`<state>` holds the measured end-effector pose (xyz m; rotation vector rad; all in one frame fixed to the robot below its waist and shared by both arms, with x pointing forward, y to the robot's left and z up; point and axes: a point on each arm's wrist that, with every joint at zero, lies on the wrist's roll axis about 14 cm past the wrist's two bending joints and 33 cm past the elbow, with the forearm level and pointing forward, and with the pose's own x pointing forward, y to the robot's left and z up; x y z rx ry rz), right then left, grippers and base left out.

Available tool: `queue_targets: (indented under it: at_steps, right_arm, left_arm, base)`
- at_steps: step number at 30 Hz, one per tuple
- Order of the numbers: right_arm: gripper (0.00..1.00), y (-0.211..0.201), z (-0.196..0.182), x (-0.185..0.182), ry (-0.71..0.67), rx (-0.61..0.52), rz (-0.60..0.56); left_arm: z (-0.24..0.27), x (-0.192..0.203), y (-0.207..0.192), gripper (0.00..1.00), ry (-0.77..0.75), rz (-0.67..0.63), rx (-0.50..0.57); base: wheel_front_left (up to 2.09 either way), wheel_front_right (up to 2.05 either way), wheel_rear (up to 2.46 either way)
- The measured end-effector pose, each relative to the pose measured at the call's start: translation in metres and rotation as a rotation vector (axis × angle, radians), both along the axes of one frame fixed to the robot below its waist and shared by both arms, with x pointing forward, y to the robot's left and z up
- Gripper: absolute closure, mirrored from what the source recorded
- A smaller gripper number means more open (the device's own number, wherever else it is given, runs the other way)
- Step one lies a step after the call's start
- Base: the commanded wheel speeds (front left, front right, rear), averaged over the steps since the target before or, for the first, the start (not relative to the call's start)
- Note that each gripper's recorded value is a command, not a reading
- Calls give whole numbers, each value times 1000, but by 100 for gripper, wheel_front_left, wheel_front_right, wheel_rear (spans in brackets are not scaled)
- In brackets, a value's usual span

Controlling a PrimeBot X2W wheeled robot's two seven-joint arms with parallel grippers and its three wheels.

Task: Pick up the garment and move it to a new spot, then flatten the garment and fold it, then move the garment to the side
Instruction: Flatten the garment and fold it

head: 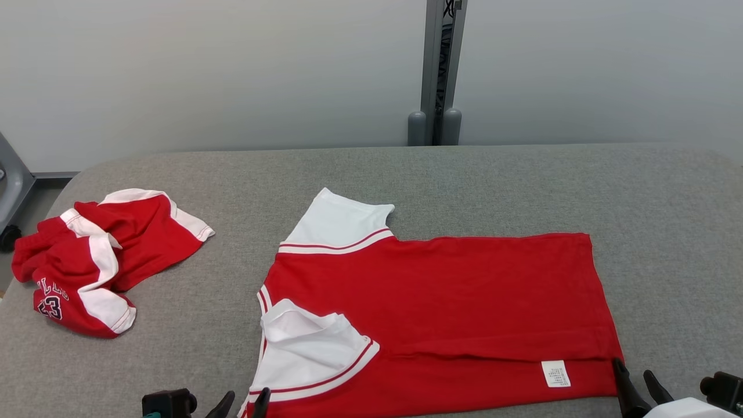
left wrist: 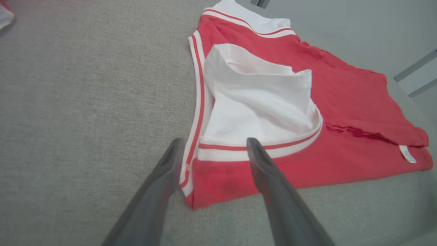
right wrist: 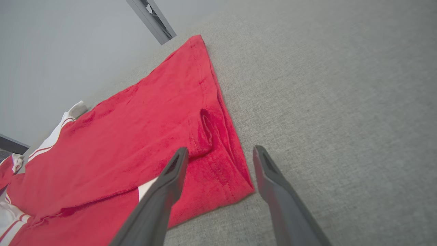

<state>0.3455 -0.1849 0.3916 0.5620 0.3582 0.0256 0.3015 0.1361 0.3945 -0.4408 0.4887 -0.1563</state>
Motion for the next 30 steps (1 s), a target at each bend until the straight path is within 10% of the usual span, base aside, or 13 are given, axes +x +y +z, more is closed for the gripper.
queue_targets:
  at_steps: [30]
  right_arm:
    - [0, -2, 57, 28, -209, -79, 26]
  left_arm:
    - [53, 54, 0, 0, -217, -50, 87]
  base:
    - [0, 0, 0]
